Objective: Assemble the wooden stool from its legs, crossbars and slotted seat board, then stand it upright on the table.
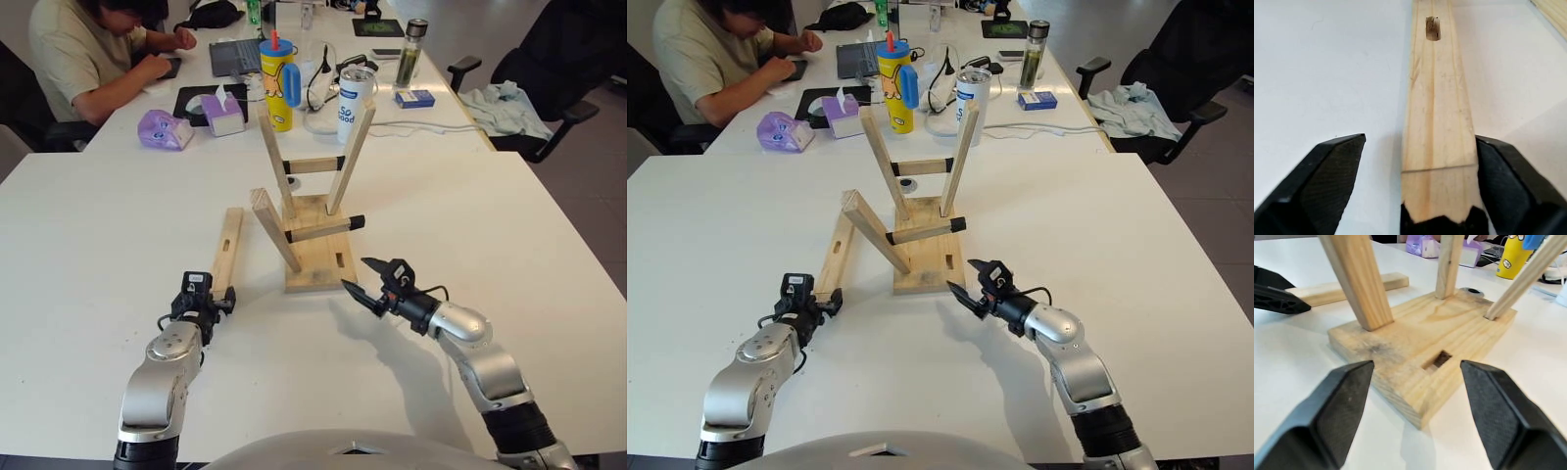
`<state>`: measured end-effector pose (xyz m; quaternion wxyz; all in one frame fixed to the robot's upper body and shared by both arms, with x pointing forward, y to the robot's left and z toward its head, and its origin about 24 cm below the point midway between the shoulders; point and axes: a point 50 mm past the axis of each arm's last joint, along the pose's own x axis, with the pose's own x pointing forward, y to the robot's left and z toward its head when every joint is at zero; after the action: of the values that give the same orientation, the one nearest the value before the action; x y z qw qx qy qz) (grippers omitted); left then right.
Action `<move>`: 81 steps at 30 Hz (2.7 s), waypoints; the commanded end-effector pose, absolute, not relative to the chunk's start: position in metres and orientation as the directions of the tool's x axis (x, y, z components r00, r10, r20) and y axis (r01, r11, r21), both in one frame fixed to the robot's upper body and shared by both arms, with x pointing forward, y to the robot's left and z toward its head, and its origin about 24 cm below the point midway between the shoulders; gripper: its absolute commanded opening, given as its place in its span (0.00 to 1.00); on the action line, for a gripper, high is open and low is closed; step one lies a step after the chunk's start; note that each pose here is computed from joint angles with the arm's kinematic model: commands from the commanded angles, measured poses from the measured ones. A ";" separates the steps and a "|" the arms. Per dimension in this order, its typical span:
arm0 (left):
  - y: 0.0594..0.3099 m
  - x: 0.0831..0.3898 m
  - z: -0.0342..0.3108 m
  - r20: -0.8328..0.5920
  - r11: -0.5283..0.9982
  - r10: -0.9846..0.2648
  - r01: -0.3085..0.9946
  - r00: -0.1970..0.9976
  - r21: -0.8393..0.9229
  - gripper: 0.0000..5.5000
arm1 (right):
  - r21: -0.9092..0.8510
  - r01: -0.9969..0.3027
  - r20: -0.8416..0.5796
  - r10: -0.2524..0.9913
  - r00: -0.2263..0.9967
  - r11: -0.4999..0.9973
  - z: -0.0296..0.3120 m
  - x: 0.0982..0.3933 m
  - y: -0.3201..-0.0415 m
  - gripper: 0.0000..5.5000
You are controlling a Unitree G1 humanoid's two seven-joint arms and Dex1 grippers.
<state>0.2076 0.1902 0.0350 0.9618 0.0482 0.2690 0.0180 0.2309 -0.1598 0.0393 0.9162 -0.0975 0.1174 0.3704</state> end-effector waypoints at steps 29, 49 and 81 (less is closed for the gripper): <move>0.168 0.250 0.273 0.400 0.720 -0.640 0.694 0.657 0.013 0.37 | 0.187 -0.725 -0.292 0.742 0.603 0.663 0.049 0.228 -0.199 0.59; 0.115 0.188 0.139 0.051 0.077 -0.991 0.824 0.127 -0.561 0.37 | 0.635 -0.773 0.249 0.940 0.233 0.023 0.159 0.210 -0.217 0.77; 0.123 0.193 0.117 -0.021 0.160 -0.982 0.773 0.187 -0.614 0.65 | 0.676 -0.733 0.160 0.956 0.247 0.076 0.146 0.217 -0.218 0.37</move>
<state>0.1896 0.1196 0.1168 0.7241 -0.2372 0.2149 -0.6109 0.2142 -0.2161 0.1471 0.7040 0.3534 0.1568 0.5957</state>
